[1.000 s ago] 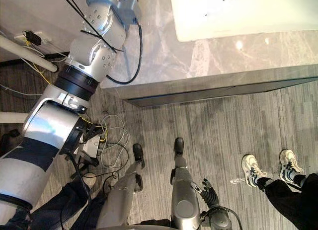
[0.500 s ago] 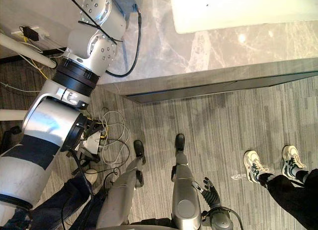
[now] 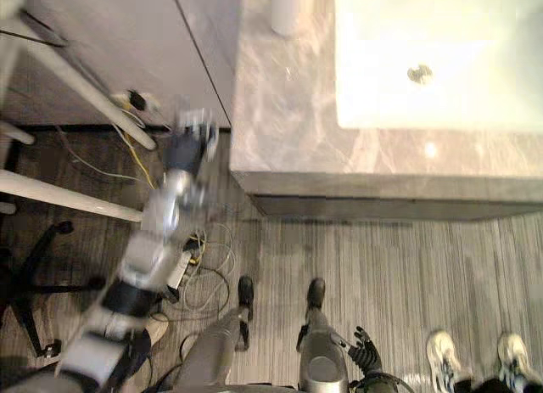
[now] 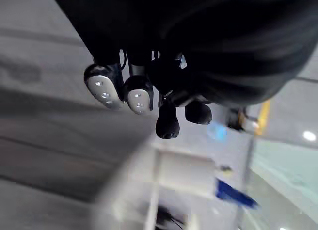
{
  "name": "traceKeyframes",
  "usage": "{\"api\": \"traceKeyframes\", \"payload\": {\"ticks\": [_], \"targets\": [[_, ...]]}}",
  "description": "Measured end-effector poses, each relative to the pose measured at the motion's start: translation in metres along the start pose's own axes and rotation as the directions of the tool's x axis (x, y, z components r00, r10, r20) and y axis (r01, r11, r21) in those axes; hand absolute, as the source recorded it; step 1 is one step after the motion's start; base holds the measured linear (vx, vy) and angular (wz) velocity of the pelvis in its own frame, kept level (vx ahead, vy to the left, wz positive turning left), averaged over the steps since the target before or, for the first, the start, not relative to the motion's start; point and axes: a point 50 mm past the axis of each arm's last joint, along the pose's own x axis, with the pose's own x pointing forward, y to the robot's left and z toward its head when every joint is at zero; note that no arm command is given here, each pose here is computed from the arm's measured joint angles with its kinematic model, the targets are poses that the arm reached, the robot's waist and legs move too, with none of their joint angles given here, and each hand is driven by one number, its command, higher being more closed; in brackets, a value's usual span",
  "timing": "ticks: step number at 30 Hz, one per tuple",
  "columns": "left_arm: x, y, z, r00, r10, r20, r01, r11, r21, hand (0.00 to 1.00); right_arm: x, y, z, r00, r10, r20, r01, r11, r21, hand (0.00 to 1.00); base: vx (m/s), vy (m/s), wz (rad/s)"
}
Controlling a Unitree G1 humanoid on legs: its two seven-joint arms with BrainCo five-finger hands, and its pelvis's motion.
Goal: Organize washtable
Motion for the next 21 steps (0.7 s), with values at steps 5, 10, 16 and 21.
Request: {"api": "traceKeyframes", "payload": {"ticks": [5, 10, 16, 21], "targets": [[-0.111, 0.053, -0.082, 0.875, 0.271, -0.401, -0.208, 0.959, 0.193, 1.00, -0.002, 0.001, -0.017, 0.997, 0.007, -0.074, -0.009, 1.000, -0.029, 0.00, 0.07, -0.047, 0.52], [-0.206, 0.099, -0.130, 0.550, 0.575, -0.605, -0.332, 0.816, 0.473, 1.00, -0.002, 0.010, -0.013, 0.998, 0.027, -0.057, -0.028, 0.999, -0.019, 0.00, -0.04, -0.074, 0.10], [-0.286, 0.104, -0.164, 0.138, 0.687, -0.714, -0.394, 0.699, 0.596, 0.00, -0.003, 0.019, -0.020, 0.996, 0.035, -0.086, -0.035, 0.999, 0.001, 0.00, -0.05, -0.069, 0.59], [-0.318, 0.099, -0.168, -0.010, 0.671, -0.742, -0.450, 0.659, 0.602, 0.00, -0.003, 0.015, -0.023, 0.994, 0.021, -0.104, -0.019, 1.000, 0.014, 0.00, 0.05, -0.014, 0.36]]}}
